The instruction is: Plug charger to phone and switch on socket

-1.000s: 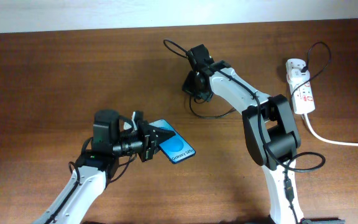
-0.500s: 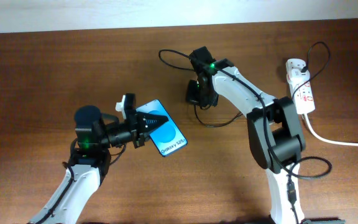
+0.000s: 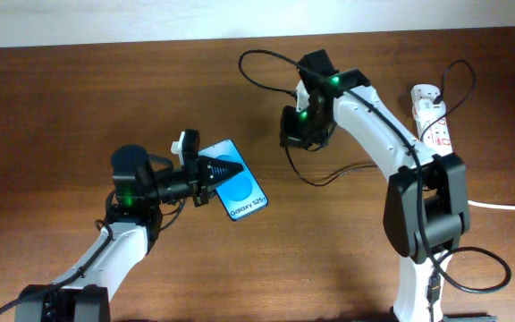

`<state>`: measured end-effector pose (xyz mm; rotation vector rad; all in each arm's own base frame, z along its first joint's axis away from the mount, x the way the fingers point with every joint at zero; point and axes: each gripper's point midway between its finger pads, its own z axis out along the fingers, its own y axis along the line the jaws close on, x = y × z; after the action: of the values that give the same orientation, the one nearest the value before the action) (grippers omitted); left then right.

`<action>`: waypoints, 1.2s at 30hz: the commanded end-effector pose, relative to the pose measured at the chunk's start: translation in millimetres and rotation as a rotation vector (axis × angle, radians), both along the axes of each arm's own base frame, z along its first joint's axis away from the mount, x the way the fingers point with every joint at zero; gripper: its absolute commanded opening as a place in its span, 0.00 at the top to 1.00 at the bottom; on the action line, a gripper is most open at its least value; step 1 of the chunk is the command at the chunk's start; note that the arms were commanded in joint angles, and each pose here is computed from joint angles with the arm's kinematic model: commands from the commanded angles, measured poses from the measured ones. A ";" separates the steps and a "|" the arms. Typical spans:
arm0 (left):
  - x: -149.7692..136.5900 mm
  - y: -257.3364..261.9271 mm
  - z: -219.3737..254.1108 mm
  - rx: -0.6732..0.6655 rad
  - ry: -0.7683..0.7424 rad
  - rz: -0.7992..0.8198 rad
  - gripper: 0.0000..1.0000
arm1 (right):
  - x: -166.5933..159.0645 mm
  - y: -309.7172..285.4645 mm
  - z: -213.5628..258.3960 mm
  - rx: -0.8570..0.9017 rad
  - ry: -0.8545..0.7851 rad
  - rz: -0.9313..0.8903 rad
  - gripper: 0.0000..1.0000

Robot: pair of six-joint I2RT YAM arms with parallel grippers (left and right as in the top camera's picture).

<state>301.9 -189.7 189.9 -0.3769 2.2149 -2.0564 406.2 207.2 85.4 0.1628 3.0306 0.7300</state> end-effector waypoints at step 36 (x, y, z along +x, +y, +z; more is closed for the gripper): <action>30.2 28.4 54.3 -0.022 -0.323 0.111 1.00 | -214.1 69.2 124.3 0.581 -0.343 0.720 0.96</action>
<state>328.8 -162.0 232.9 -0.1800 1.9633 -1.9349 195.1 267.9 213.3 -0.9650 2.3856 1.5484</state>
